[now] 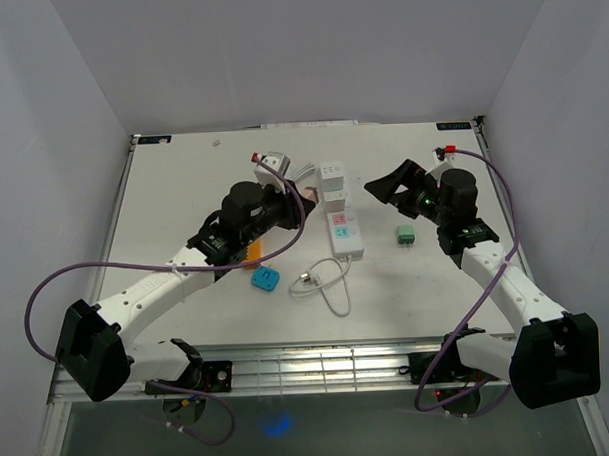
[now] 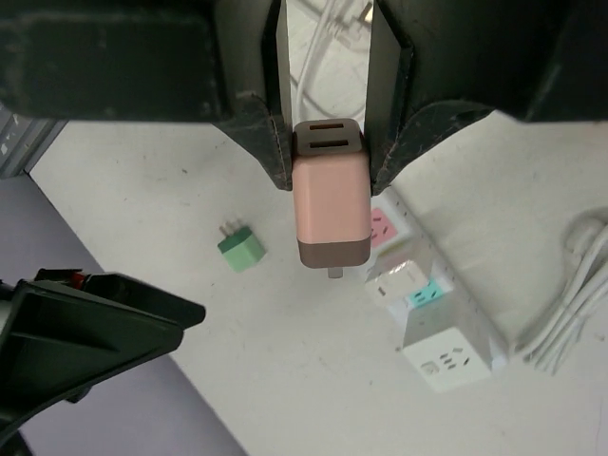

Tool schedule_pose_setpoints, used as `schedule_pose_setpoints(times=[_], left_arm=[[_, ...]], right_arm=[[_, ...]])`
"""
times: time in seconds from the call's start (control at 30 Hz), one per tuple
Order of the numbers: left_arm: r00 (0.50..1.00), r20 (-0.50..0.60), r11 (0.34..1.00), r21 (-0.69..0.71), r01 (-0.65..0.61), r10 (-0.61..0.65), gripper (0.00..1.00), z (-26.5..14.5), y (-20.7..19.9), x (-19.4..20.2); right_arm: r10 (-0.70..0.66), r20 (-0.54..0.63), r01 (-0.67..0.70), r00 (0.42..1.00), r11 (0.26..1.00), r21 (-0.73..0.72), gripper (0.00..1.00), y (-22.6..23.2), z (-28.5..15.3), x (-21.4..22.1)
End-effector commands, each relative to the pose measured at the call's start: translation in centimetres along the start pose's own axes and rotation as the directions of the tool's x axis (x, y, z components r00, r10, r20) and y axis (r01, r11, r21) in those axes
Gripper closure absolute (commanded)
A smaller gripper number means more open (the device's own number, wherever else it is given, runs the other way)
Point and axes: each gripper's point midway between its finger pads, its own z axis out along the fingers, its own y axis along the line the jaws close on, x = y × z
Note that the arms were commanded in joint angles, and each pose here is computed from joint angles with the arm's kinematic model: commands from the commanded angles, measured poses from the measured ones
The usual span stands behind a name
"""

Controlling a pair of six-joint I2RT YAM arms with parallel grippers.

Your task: Insert the plug

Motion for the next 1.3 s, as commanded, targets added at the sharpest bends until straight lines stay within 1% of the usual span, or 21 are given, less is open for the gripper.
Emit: schedule_pose_setpoints(times=[0.0, 0.03, 0.13, 0.23, 0.37, 0.4, 0.43, 0.53, 0.63, 0.67, 0.7, 0.83, 0.9, 1.0, 1.17, 1.2, 1.27], left_arm=[[0.978, -0.194, 0.989, -0.136, 0.05, -0.076, 1.0, -2.6, 2.3, 2.0], [0.97, -0.23, 0.986, -0.16, 0.047, -0.084, 1.0, -3.1, 2.8, 2.7], [0.956, -0.262, 0.972, -0.224, 0.071, -0.13, 1.0, -3.7, 4.6, 2.9], [0.928, -0.302, 0.966, -0.204, 0.159, -0.217, 1.0, -3.7, 5.1, 3.0], [0.878, -0.345, 0.93, -0.278, 0.241, -0.331, 1.0, -3.6, 6.4, 3.5], [0.87, -0.347, 0.919, -0.305, 0.247, -0.35, 1.0, -3.5, 7.0, 3.5], [0.849, -0.358, 0.898, -0.356, 0.26, -0.388, 1.0, -3.3, 7.5, 3.7], [0.824, -0.367, 0.856, -0.455, 0.246, -0.432, 1.0, -3.6, 8.9, 4.0], [0.807, -0.381, 0.842, -0.481, 0.244, -0.451, 1.0, -3.4, 9.3, 3.9], [0.804, -0.368, 0.832, -0.489, 0.26, -0.467, 1.0, -3.2, 9.4, 3.3], [0.79, -0.379, 0.823, -0.505, 0.26, -0.482, 1.0, -3.0, 9.7, 3.7], [0.733, -0.433, 0.786, -0.577, 0.222, -0.525, 1.0, -3.3, 11.9, 5.0], [0.72, -0.444, 0.781, -0.586, 0.216, -0.533, 1.0, -3.2, 13.0, 5.3], [0.734, -0.441, 0.769, -0.616, 0.171, -0.517, 1.0, -3.5, 14.5, 5.3], [0.696, -0.491, 0.736, -0.672, 0.081, -0.525, 1.0, -4.0, 16.9, 6.4], [0.704, -0.487, 0.72, -0.692, 0.05, -0.517, 1.0, -4.2, 17.7, 6.4], [0.688, -0.509, 0.719, -0.694, 0.027, -0.517, 1.0, -4.3, 18.8, 7.0]], right_arm=[[-0.074, 0.045, 0.075, 0.996, 0.997, -0.013, 0.02, 1.1, -0.6, -1.6], [-0.076, 0.045, 0.077, 0.996, 0.997, -0.011, 0.02, 1.1, -0.6, -1.6], [-0.092, 0.033, 0.092, 0.995, 0.996, -0.012, 0.04, 1.0, -0.5, -1.4], [-0.117, 0.009, 0.117, 0.993, 0.993, 0.005, 0.04, 0.4, -0.4, -1.0], [-0.149, -0.005, 0.149, 0.989, 0.988, 0.035, 0.04, -0.5, -0.6, -0.7], [-0.151, -0.007, 0.151, 0.989, 0.988, 0.037, 0.04, -0.5, -0.6, -0.6], [-0.153, -0.009, 0.154, 0.988, 0.987, 0.04, 0.04, -0.6, -0.6, -0.5], [-0.162, -0.012, 0.162, 0.987, 0.986, 0.044, 0.05, -0.8, -0.6, -0.4], [-0.165, -0.023, 0.166, 0.986, 0.985, 0.053, 0.06, -1.2, -0.4, -0.2], [-0.167, -0.029, 0.168, 0.986, 0.984, 0.052, 0.06, -1.3, -0.4, -0.1], [-0.164, -0.034, 0.165, 0.986, 0.985, 0.055, 0.06, -1.4, -0.3, 0.0], [-0.165, -0.052, 0.168, 0.985, 0.984, 0.051, 0.06, -1.6, 0.0, 0.3], [-0.171, -0.055, 0.173, 0.984, 0.984, 0.049, 0.06, -1.6, 0.0, 0.3], [-0.182, -0.057, 0.185, 0.982, 0.981, 0.06, 0.06, -1.9, 0.0, 0.3], [-0.192, -0.06, 0.196, 0.98, 0.978, 0.066, 0.06, -2.2, 0.1, 0.3], [-0.191, -0.062, 0.195, 0.98, 0.979, 0.065, 0.06, -2.2, 0.1, 0.3], [-0.191, -0.074, 0.195, 0.979, 0.979, 0.058, 0.06, -2.3, 0.3, 0.6]])
